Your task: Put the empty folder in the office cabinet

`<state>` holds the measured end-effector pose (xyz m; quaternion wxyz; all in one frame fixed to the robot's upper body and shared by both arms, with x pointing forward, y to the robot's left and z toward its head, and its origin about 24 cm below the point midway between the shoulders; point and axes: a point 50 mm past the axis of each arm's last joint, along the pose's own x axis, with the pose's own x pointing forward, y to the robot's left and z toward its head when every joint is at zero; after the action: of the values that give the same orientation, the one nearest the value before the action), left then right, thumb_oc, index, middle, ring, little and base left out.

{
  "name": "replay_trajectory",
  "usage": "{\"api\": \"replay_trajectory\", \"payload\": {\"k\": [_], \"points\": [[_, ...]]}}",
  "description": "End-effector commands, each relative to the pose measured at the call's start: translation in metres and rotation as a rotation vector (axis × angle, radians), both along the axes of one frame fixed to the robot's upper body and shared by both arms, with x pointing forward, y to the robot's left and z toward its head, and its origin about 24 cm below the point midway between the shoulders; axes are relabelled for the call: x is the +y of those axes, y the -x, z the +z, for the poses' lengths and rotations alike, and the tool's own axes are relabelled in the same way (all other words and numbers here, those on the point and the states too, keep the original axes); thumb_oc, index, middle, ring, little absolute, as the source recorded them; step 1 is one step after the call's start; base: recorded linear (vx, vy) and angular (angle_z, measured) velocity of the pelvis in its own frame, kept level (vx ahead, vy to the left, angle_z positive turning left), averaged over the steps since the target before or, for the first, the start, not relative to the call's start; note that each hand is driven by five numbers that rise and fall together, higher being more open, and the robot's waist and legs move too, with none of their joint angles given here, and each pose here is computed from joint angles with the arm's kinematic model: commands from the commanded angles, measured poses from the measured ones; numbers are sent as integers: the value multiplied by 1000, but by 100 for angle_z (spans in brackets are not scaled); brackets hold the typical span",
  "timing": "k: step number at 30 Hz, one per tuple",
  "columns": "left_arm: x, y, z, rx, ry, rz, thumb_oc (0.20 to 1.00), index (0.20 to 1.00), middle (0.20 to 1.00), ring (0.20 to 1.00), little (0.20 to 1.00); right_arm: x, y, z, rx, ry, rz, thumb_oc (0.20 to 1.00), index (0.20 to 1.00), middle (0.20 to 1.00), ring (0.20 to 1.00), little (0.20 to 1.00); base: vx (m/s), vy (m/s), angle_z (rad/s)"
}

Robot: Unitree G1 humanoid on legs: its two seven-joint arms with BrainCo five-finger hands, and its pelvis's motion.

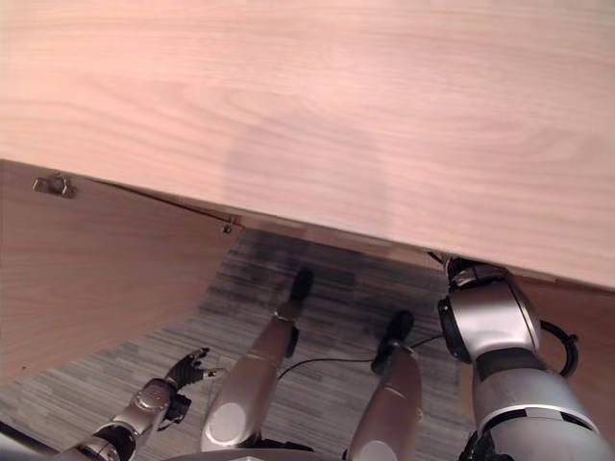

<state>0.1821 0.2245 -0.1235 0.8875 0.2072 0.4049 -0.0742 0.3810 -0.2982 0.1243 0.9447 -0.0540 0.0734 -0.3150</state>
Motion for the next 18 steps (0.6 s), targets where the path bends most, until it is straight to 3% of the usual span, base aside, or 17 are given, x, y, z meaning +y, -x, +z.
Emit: {"api": "replay_trajectory", "payload": {"k": [1, 6, 10, 11, 12, 18], "points": [[11, 7, -4, 49, -45, 14, 1000, 1000, 1000, 1000, 1000, 13, -8, 19, -150, -14, 56, 200, 200, 200, 200, 200, 0, 0, 0], [3, 2, -5, 55, -11, 53, 1000, 1000, 1000, 1000, 1000, 56, 12, -63, -23, -143, 148, 200, 200, 200, 200, 200, 47, 29, -4], [2, 3, -6, 61, -6, 59, 1000, 1000, 1000, 1000, 1000, 64, 20, -81, 18, -154, 170, 200, 200, 200, 200, 200, 72, 24, -1], [-3, 8, -10, 85, 10, 68, 1000, 1000, 1000, 1000, 1000, 87, 48, -129, 129, -214, 227, 200, 200, 200, 200, 200, 130, 70, -4], [-4, 10, -12, 95, 12, 74, 1000, 1000, 1000, 1000, 1000, 95, 60, -144, 169, -222, 254, 200, 200, 200, 200, 200, 173, 87, 3], [-5, 27, -20, 146, 45, 166, 1000, 1000, 1000, 1000, 1000, 115, 120, -194, 280, -313, 343, 200, 200, 200, 200, 200, 109, 113, -14]]}}
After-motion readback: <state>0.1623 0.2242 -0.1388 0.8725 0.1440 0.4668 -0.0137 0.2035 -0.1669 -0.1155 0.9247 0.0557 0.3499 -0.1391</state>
